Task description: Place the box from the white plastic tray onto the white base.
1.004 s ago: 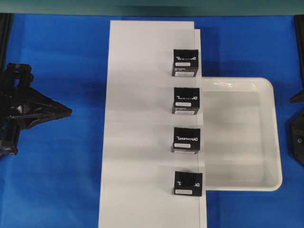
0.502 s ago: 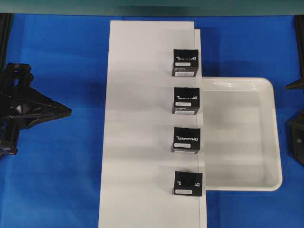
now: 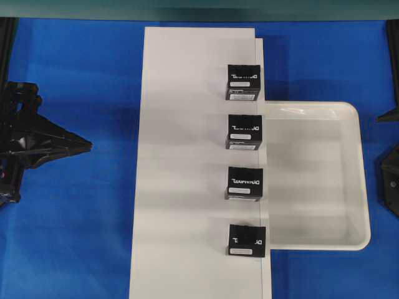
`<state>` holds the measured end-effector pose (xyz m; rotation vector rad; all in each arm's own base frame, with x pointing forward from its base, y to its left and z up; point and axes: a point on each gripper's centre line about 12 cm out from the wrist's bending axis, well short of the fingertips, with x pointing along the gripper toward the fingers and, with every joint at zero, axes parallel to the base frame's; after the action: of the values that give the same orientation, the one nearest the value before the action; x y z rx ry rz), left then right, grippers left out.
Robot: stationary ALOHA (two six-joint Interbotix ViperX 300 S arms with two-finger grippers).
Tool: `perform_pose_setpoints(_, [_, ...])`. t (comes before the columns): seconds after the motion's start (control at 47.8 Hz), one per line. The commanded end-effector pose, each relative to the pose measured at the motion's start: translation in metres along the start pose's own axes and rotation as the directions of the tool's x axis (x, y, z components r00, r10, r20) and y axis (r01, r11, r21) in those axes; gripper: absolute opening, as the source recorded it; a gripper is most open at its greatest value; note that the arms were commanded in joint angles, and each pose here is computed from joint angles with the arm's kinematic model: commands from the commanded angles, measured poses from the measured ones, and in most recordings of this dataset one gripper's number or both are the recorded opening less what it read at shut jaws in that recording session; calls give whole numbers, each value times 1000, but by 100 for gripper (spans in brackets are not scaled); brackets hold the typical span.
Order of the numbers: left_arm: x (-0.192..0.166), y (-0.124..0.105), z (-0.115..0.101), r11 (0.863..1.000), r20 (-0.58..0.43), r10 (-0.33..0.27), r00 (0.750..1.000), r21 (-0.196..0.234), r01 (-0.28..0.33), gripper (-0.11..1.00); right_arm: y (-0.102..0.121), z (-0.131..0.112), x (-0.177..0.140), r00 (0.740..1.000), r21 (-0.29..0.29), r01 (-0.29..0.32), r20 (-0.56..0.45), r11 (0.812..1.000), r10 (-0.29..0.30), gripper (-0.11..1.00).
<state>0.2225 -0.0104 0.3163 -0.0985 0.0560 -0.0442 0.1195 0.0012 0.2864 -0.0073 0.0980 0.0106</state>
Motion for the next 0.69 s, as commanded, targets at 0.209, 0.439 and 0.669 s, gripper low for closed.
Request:
perform_pose_setpoints(0.209, [1, -2, 3, 1000, 12, -8, 1000, -1, 8, -5, 0, -4, 1, 1000, 3, 0, -8, 1000, 0, 96])
perform_pose_setpoints(0.439, [1, -3, 2, 1000, 10, -12, 1000, 10, 12, -5, 0, -5, 1, 1000, 3, -1, -8, 1000, 1, 96])
perform_pose_setpoints(0.669, [1, -5, 2, 999, 7, -22, 1000, 50, 21, -5, 0, -7, 2, 1000, 3, -2, -14, 1000, 2, 96])
